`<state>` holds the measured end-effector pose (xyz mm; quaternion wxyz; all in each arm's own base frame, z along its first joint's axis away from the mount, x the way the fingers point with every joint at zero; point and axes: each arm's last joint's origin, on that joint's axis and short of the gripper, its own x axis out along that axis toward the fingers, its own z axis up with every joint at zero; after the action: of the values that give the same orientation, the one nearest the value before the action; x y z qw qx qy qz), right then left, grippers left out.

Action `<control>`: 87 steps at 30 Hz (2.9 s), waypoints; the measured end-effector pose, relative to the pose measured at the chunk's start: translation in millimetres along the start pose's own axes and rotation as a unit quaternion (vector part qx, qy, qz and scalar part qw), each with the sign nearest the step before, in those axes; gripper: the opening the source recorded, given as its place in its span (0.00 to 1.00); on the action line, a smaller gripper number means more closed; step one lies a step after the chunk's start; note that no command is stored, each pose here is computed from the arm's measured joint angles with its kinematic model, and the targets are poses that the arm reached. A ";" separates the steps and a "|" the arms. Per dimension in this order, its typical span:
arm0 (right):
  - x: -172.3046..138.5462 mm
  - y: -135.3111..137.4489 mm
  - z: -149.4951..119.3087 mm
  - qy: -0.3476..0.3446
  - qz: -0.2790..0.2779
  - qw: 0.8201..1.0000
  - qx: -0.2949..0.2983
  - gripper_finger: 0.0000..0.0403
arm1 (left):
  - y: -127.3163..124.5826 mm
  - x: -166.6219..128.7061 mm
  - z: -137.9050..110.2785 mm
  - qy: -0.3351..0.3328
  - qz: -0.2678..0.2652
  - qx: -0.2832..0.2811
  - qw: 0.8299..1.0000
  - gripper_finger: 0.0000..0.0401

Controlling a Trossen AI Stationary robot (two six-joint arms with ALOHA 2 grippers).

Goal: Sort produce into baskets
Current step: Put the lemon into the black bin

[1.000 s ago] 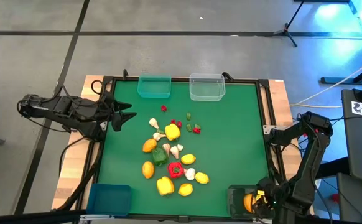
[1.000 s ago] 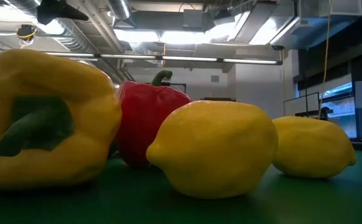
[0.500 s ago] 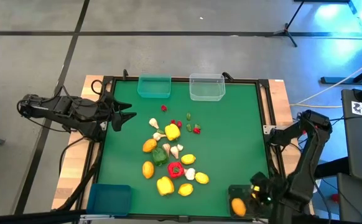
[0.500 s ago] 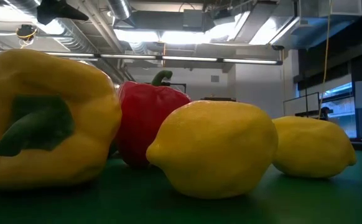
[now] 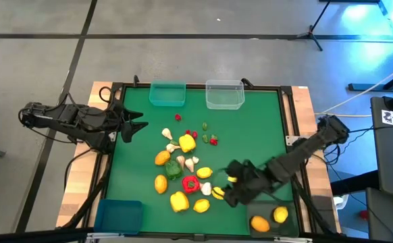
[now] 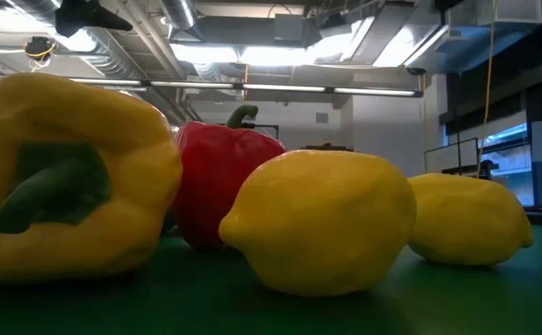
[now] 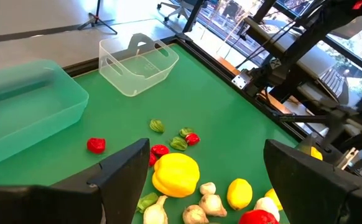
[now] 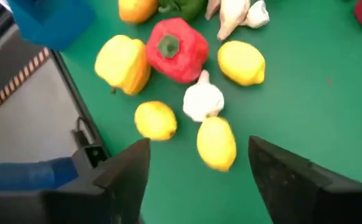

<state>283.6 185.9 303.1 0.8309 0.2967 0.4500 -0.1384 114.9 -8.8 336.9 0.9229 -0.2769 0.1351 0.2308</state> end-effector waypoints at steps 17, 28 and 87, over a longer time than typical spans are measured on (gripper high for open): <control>97.0 -6.3 7.2 0.138 -0.024 0.986 -0.086 0.69 | 3.5 -0.1 -3.6 0.017 0.016 0.004 1.000 0.77; 104.9 -8.8 6.0 0.157 -0.027 0.984 -0.080 0.99 | 3.4 -0.1 -3.5 0.016 0.016 0.000 1.000 0.77; 82.2 13.0 2.2 0.203 -0.061 0.973 -0.088 0.43 | 5.1 -0.3 -5.1 0.024 0.023 0.005 0.999 0.77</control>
<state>337.3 197.8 240.6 0.7349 0.2160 0.6372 -0.0853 111.5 -8.1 330.6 0.9154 -0.2741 0.1646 0.2446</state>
